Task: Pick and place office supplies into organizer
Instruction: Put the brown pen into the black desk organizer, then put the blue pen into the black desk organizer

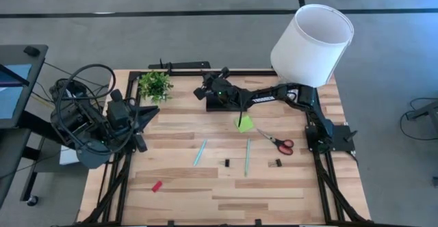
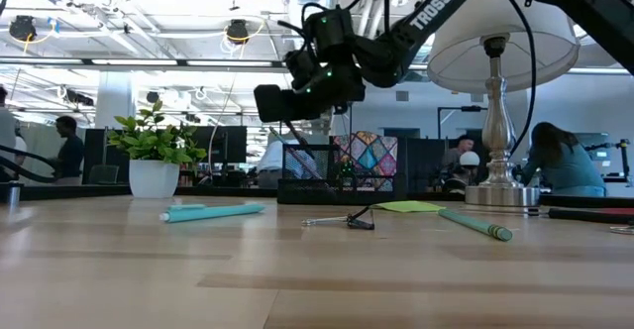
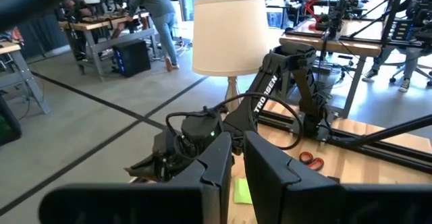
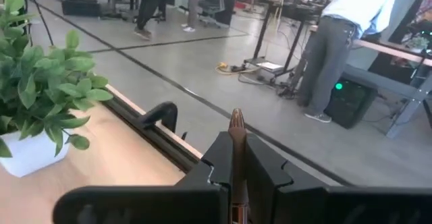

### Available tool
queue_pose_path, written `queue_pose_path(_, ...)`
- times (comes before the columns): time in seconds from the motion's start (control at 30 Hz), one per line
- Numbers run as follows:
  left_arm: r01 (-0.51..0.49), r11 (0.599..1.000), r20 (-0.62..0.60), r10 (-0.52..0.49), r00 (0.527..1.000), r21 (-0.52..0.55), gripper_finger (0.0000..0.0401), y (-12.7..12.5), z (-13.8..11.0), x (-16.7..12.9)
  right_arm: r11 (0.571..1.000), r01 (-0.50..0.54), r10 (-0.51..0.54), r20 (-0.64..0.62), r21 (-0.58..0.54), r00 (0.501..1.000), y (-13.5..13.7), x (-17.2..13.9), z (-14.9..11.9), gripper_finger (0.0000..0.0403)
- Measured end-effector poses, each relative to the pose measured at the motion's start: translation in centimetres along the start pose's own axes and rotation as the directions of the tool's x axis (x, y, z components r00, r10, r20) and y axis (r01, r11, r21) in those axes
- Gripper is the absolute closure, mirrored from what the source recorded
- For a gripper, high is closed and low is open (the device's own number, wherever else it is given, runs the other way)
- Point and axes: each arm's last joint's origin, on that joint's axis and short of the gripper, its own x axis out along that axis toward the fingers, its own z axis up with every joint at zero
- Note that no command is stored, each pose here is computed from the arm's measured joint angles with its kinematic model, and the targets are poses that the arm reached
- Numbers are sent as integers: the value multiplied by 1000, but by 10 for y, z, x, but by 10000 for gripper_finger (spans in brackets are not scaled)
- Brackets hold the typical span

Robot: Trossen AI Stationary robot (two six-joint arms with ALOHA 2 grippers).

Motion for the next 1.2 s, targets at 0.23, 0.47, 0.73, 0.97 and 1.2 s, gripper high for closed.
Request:
queue_pose_path(0.23,8,1000,-6,-8,1000,-6,365,0,0,0,998,-53,51,-74,-19,996,4,-2,-8,344)
queue_pose_path(0.47,11,1000,-9,-11,1000,-18,365,-1,0,0,996,-86,83,-78,-27,993,15,-9,-8,298)
queue_pose_path(0.73,36,999,-34,-37,999,-33,365,-1,-1,0,997,-61,59,-68,-38,996,29,-22,-6,281)
queue_pose_path(0.97,24,999,-22,-25,999,-42,365,-1,0,0,988,-54,67,85,-141,994,48,-55,34,286)
queue_pose_path(1.2,24,997,-9,-25,1000,-80,365,-3,2,0,989,-38,89,370,-142,925,36,-134,132,286)
